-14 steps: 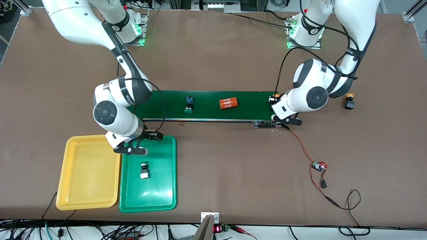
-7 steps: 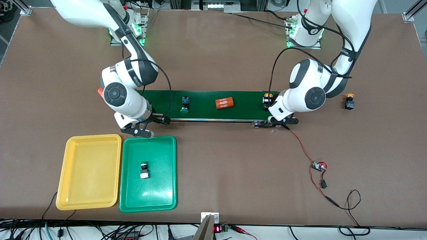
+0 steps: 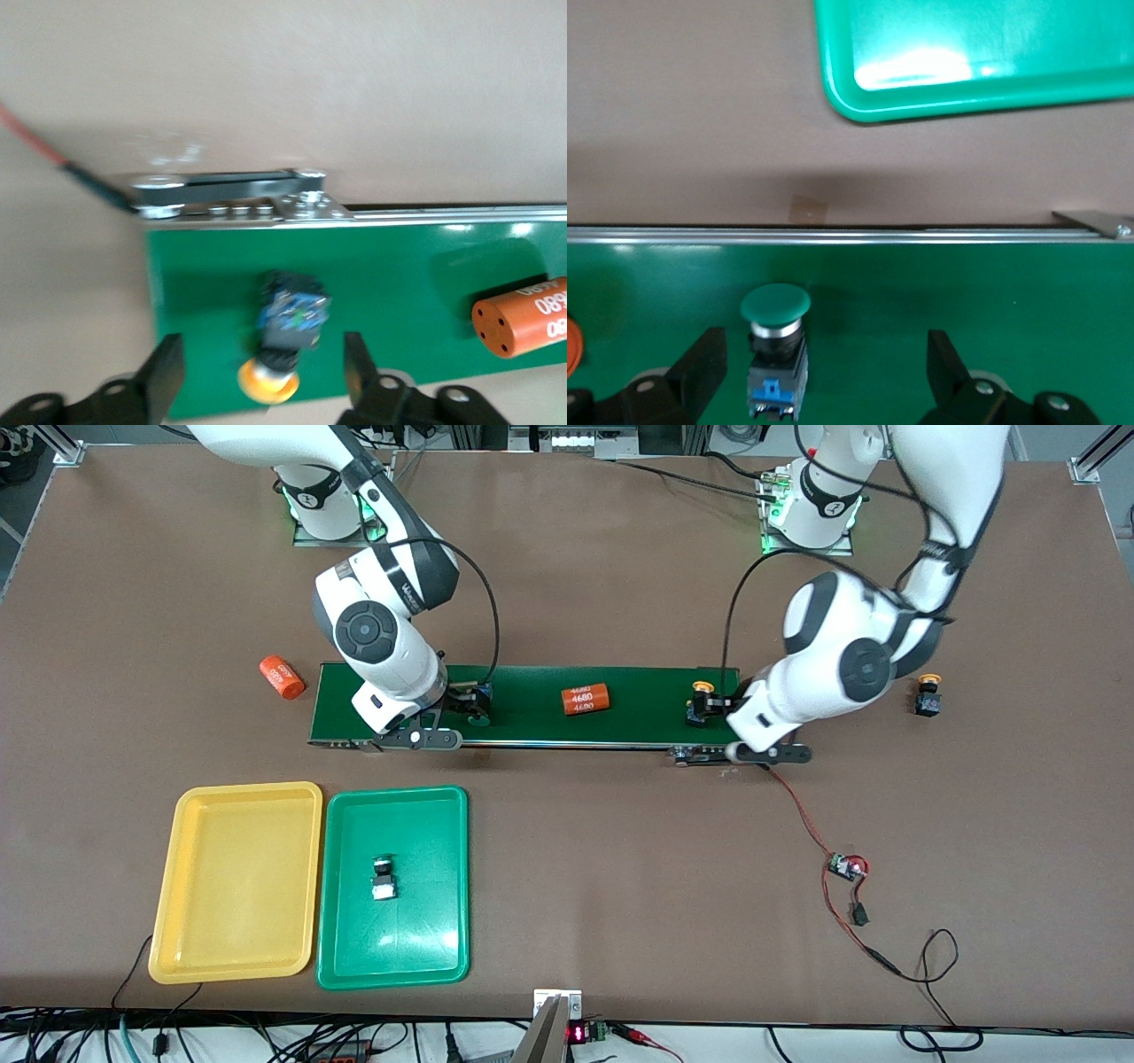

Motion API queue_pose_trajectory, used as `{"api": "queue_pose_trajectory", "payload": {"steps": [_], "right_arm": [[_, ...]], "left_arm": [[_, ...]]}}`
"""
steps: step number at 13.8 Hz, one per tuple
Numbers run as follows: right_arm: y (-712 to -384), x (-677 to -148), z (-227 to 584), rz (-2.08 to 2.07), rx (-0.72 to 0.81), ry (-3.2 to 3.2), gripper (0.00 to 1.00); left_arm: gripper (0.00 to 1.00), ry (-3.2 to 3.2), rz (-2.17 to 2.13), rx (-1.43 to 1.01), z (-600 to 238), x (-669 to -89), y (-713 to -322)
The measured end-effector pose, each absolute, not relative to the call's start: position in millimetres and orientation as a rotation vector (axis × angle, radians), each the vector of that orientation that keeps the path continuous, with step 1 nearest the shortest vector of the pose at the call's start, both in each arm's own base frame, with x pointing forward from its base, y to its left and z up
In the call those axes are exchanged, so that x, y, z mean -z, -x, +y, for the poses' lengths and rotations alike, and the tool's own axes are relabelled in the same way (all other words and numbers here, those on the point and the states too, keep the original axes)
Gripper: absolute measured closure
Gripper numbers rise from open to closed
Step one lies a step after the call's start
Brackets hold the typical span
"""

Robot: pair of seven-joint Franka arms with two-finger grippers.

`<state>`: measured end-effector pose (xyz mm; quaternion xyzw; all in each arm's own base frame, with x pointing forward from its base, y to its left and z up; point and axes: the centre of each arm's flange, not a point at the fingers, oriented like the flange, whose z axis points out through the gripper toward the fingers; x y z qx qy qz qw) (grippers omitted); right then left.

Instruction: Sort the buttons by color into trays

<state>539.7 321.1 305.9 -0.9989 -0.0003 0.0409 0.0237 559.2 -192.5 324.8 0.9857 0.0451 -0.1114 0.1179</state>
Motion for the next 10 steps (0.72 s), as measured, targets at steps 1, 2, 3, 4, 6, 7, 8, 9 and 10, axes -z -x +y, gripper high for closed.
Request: {"api": "queue_pose_trajectory", "payload": {"steps": [1,2,3,4,6,7,8,9,10], "right_arm": [[-539,-308,320,-0.022,-0.122,3.091,0.0],[-538,-307,319,-0.032,-0.125,3.093,0.0],[-535,-304,318,-0.039,-0.137,3.097,0.0],[-532,-298,316,-0.043,-0.155,3.102,0.0],[-524,-286,314,-0.051,-0.194,3.114,0.0],[-520,-280,314,-0.055,-0.213,3.118,0.0],[-517,-275,314,-0.059,-0.227,3.122,0.0],[-516,-271,314,-0.061,-0.238,3.123,0.0],[-515,-268,314,-0.061,-0.246,3.125,0.0]], "left_arm": [[0.02,-2.879,0.22,0.331,-150,-342,-566],[0.0,-2.868,0.294,0.33,-99,-353,-571],[0.0,-2.86,0.327,0.334,-48,-354,-572],[0.0,-2.873,0.315,0.345,-4,-346,-568],[0.0,-2.917,0.206,0.428,49,-313,-547],[0.0,-2.918,0.179,0.469,57,-297,-537],[0.0,-2.926,0.169,0.491,61,-285,-528],[0.0,-2.947,0.151,0.505,67,-275,-521],[0.0,-2.976,0.11,0.512,77,-268,-515]]}}
